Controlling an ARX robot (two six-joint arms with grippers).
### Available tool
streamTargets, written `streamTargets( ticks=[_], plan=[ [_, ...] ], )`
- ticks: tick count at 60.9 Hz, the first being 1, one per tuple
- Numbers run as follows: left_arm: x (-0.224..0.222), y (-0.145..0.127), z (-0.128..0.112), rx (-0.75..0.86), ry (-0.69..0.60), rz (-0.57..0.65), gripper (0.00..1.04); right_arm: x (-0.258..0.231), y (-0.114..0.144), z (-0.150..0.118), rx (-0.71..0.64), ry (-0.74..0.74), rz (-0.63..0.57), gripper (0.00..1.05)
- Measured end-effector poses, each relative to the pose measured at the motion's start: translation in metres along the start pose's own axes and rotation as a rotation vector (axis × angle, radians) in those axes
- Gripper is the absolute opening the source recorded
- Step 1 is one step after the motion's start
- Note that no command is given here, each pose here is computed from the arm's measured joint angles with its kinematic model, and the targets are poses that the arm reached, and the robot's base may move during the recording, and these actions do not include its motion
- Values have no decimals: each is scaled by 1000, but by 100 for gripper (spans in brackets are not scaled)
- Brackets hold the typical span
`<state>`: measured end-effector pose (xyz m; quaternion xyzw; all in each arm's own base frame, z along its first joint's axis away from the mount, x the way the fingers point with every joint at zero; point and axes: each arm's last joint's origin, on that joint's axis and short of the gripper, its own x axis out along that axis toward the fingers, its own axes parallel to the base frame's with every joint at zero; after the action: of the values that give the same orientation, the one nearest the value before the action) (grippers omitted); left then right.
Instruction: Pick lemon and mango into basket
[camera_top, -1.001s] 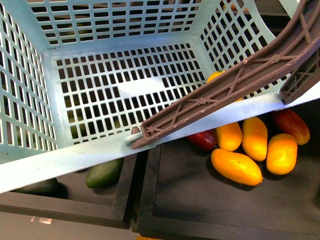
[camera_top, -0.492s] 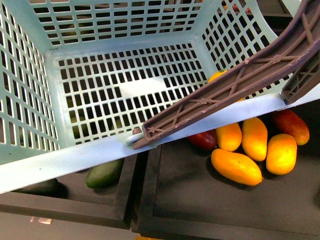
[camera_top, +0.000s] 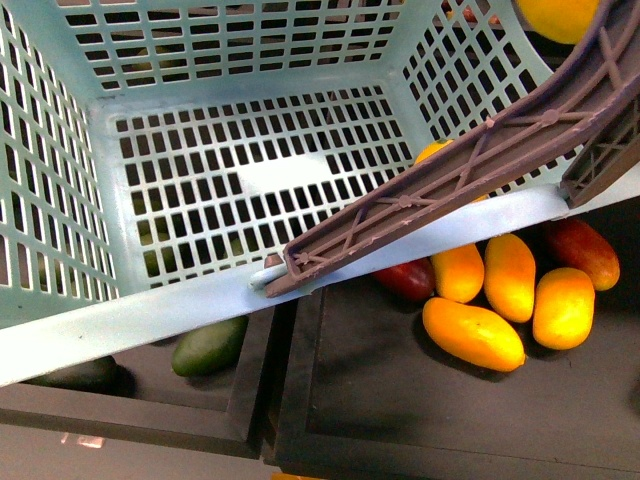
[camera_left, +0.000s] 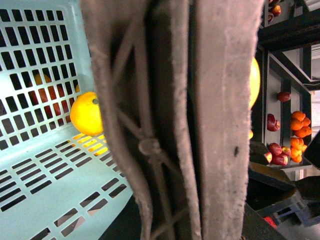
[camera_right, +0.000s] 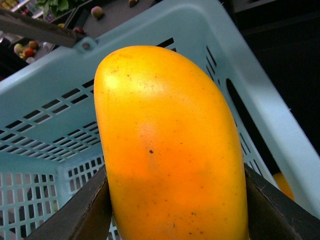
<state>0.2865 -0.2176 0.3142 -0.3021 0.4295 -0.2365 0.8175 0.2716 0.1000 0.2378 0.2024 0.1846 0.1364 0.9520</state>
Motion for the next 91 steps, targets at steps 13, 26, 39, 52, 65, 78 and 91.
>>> streamTargets(
  ticks=[13, 26, 39, 52, 65, 78, 91],
  plan=[
    [0, 0, 0, 0, 0, 0, 17, 12, 8, -9, -11, 37, -32, 71],
    [0, 0, 0, 0, -3, 2, 17, 10, 3, -3, 0, 12, -72, 97],
    [1, 1, 0, -6, 0, 4, 17, -13, -41, 9, 14, -75, -268, 96],
    [1, 1, 0, -3, -2, 6, 17, -63, -75, -3, -236, -333, -267, 74],
    [1, 0, -1, -3, 7, -2, 17, -92, -88, -27, -377, -371, -273, 39],
    [1, 1, 0, 1, -2, 6, 17, -107, -90, -45, -397, -370, -276, 5],
    [1, 1, 0, -3, -1, 5, 17, -119, -91, -60, -403, -365, -279, 2]
  ],
)
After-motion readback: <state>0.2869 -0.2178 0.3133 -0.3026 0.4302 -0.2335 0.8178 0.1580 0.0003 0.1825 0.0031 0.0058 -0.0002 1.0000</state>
